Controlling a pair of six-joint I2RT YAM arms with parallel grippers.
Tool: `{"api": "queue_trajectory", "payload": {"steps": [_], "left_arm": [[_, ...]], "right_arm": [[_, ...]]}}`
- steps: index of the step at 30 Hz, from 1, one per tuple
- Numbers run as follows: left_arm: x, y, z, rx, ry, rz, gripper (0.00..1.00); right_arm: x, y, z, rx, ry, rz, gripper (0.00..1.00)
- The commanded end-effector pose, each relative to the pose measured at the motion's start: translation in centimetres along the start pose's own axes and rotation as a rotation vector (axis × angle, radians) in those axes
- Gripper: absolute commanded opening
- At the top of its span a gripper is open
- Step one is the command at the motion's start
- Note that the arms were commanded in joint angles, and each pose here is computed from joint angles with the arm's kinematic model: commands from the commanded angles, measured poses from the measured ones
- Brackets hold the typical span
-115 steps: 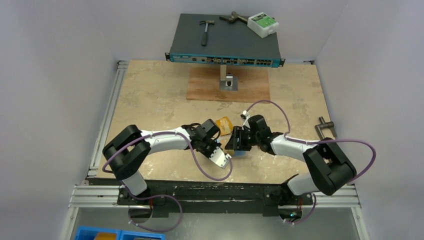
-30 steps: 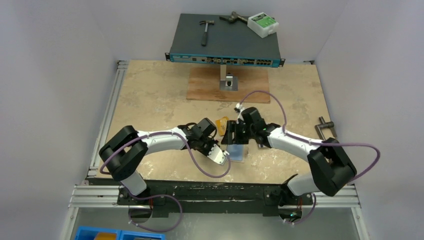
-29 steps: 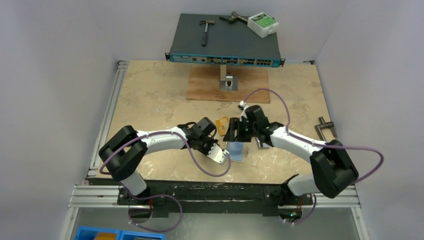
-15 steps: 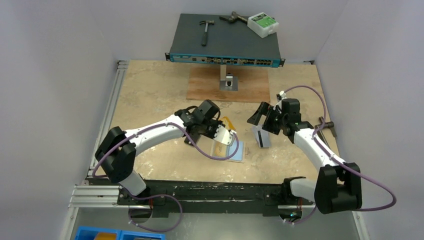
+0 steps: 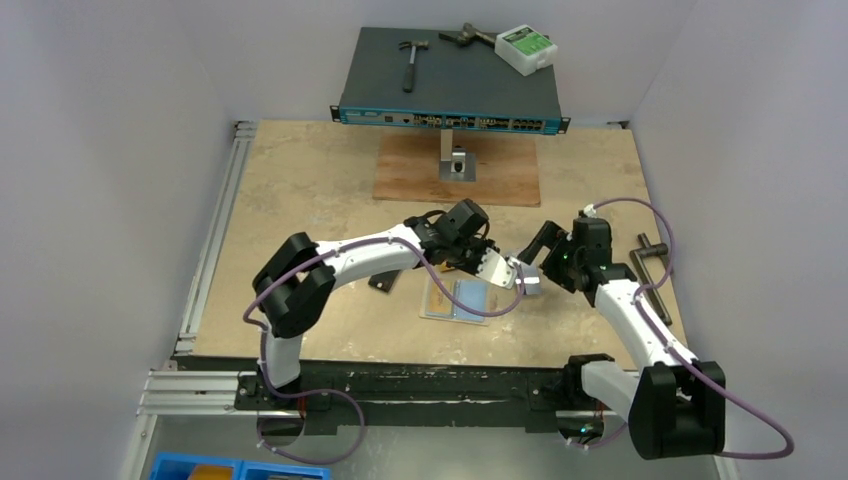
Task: Put the credit cards into the card holder
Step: Pick up the credit card from the center of the board.
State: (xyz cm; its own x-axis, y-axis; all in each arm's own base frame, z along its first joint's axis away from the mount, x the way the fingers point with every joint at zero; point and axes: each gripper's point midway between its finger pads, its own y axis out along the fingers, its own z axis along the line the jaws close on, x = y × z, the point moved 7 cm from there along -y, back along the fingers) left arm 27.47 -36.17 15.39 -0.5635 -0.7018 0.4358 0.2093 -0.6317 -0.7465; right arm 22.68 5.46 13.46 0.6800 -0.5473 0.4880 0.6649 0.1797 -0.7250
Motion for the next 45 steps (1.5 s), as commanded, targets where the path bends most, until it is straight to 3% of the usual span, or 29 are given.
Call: {"api": "queue_trajectory", "payload": {"steps": [1,6,15,23,36,40,45], "left_arm": [[2.3,0.8,2.8,0.062,-0.049,-0.145,0.20],[2.0,0.9,2.6,-0.012,-0.124,-0.185,0.19],[-1.0,-0.8,1.9,-0.061,-0.238,-0.115,0.19],[-2.9,-2.3,2.0,-0.052,-0.303,-0.095,0.19],[-4.2,-3.7,1.0,-0.039,-0.329,-0.073,0.18],[-4.3,-3.8,0.6,-0.042,-0.338,-0.072,0.18],[-4.4,-4.3,0.1,-0.046,-0.340,-0.069,0.18]], "right_arm": [[-1.1,0.3,-1.7,-0.100,0.073,0.015,0.93],[-2.6,0.2,-2.5,-0.113,0.150,0.035,0.92],[-4.9,1.6,-3.1,-0.070,0.238,0.104,0.85],[-5.9,1.9,-3.7,-0.073,0.304,0.091,0.72],[-6.7,0.7,-5.0,-0.114,0.398,-0.008,0.43],[-6.5,0.5,-5.2,-0.121,0.409,-0.041,0.42],[-6.2,0.5,-4.7,-0.070,0.421,-0.073,0.49]]}}
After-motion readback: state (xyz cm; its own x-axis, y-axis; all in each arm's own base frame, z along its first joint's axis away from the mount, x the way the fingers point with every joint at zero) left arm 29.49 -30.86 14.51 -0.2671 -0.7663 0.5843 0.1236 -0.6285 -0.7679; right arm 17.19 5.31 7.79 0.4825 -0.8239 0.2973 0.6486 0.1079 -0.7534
